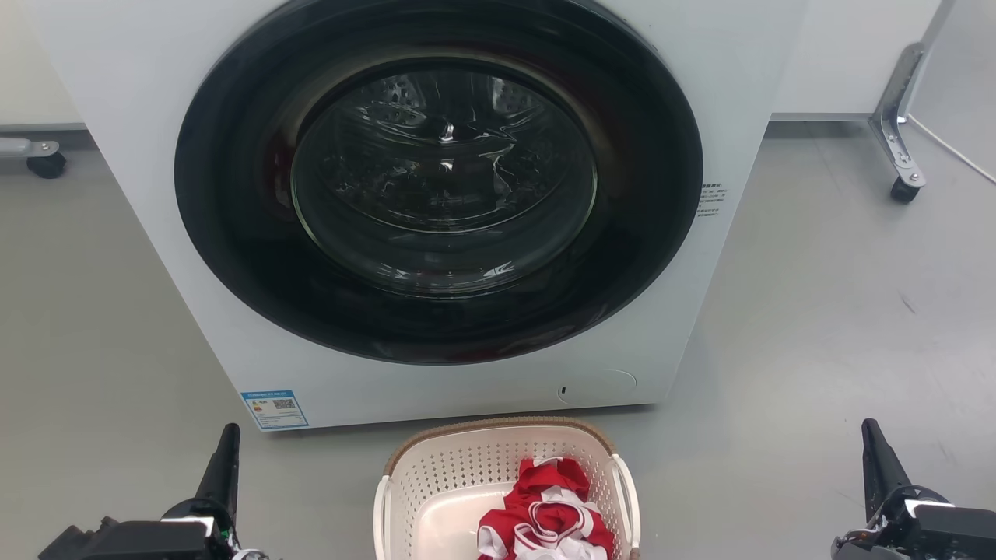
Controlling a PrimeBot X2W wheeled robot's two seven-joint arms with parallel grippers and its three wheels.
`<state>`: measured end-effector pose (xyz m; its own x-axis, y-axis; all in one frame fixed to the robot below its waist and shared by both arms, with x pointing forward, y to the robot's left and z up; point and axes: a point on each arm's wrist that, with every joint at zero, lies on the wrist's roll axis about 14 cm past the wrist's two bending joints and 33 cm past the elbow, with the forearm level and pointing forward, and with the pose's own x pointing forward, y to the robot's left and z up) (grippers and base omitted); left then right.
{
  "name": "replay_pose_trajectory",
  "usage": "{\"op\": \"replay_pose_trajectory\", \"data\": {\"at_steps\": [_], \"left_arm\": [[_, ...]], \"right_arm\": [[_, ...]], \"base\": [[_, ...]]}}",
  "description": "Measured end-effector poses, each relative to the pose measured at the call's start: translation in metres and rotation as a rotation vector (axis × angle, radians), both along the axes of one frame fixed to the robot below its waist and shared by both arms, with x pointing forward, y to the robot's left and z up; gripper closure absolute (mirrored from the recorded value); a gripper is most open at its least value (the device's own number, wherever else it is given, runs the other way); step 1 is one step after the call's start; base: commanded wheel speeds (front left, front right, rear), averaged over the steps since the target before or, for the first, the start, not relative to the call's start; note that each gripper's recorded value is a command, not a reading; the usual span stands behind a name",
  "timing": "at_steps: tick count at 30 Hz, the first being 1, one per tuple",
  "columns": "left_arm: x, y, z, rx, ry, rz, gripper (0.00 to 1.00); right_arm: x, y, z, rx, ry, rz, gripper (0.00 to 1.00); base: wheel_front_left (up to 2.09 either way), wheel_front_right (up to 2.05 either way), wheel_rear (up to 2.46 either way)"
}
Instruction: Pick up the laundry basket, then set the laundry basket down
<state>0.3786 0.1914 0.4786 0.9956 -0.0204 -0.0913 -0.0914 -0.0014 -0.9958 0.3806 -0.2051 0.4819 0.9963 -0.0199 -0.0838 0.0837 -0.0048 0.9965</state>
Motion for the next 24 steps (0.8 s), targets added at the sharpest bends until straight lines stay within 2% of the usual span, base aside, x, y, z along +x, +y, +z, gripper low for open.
{"op": "replay_pose_trajectory", "data": {"at_steps": [24], "left_arm": [[0.0000, 0.0000, 0.0000, 0.000, 0.000, 0.000, 1.00]], "right_arm": [[0.0000, 0.0001, 0.0000, 0.000, 0.000, 0.000, 1.00]], "base": [[0.00, 0.00, 0.00]]}}
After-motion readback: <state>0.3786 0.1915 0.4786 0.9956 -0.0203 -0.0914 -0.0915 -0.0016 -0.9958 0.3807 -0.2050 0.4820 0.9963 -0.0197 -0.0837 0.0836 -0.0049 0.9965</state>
